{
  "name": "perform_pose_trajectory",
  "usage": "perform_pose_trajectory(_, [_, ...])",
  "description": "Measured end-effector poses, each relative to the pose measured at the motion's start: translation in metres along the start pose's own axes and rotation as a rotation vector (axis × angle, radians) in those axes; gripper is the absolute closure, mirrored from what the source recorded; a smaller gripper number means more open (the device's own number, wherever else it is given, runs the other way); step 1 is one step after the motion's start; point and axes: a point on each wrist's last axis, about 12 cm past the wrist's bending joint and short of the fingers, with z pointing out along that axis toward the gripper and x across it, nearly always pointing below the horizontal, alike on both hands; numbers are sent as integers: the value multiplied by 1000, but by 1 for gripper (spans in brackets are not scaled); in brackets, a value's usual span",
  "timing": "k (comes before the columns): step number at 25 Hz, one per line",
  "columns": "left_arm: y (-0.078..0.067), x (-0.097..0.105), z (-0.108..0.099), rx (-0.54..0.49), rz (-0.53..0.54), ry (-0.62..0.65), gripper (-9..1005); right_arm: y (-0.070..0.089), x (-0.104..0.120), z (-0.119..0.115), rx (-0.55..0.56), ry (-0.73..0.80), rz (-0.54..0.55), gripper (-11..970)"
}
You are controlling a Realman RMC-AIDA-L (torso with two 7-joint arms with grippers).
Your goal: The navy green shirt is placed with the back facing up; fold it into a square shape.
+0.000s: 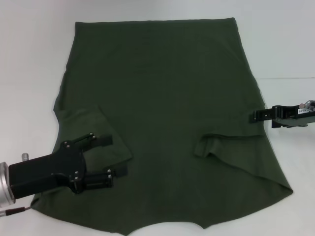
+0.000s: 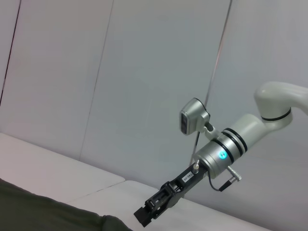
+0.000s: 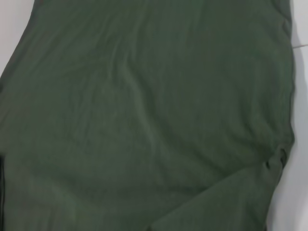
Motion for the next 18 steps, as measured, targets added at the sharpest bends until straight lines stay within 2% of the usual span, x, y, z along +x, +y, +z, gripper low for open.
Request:
perform_pose_trajectory(15, [0, -1, 0, -1, 9, -2, 49, 7, 9, 22, 49, -26, -14, 108])
perform_pose_trajectory(18, [0, -1, 0, -2, 10, -3, 48, 8, 9, 24, 59, -33, -22, 168])
